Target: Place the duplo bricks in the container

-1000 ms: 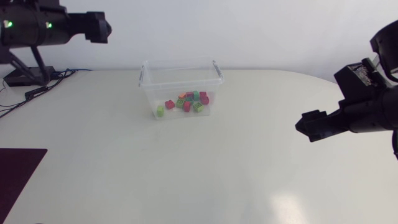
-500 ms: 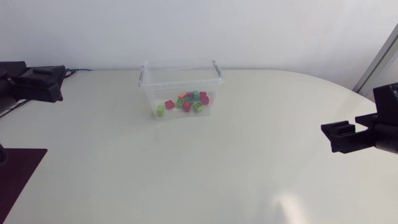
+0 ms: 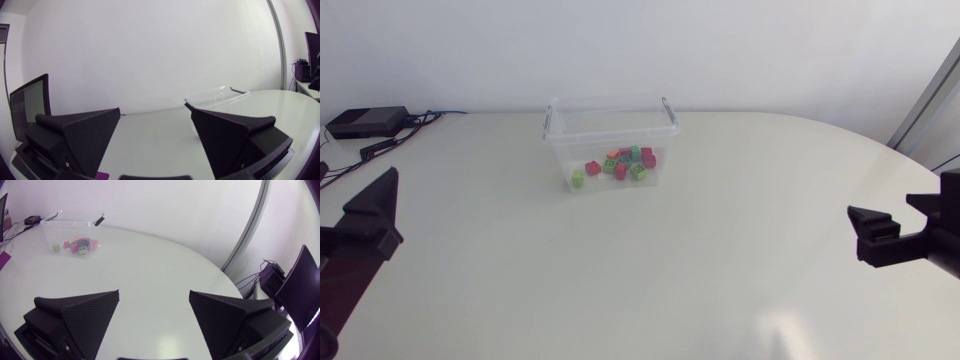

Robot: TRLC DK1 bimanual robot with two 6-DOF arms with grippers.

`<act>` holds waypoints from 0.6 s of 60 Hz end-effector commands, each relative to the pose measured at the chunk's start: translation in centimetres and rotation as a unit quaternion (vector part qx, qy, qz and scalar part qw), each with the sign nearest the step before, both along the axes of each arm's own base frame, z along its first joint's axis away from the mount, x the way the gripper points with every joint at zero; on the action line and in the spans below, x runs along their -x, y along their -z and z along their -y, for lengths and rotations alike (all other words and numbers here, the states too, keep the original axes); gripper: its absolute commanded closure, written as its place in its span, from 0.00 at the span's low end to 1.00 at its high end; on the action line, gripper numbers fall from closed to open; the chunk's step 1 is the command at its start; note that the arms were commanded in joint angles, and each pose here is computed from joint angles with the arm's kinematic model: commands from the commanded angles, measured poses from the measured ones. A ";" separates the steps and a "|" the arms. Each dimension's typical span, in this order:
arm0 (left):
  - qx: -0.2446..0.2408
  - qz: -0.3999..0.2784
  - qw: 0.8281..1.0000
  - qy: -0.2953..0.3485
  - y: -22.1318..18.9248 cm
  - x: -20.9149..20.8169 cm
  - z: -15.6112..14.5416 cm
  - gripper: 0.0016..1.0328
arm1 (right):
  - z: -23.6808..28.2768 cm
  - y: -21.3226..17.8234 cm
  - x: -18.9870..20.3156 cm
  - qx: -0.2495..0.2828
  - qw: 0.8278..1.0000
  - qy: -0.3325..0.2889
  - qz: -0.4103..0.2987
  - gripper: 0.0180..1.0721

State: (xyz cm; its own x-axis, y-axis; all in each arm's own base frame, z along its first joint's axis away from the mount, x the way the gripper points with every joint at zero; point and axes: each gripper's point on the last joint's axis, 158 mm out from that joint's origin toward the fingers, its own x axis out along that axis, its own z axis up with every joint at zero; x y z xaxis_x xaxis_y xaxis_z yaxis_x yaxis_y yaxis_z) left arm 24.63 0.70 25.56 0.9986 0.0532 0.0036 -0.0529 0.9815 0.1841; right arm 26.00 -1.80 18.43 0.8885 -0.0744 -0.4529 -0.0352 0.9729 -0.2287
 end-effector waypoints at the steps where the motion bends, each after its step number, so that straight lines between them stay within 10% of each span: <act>1: -0.009 0.009 1.000 -0.006 1.0 0.4 -0.3 0.04 | 0.1 0.7 0.1 0.010 1.000 -0.005 0.000 0.04; 36: 0.047 -0.007 0.999 0.017 6.4 -0.3 0.5 0.04 | -0.9 2.2 0.5 -0.055 0.991 0.000 0.121 0.04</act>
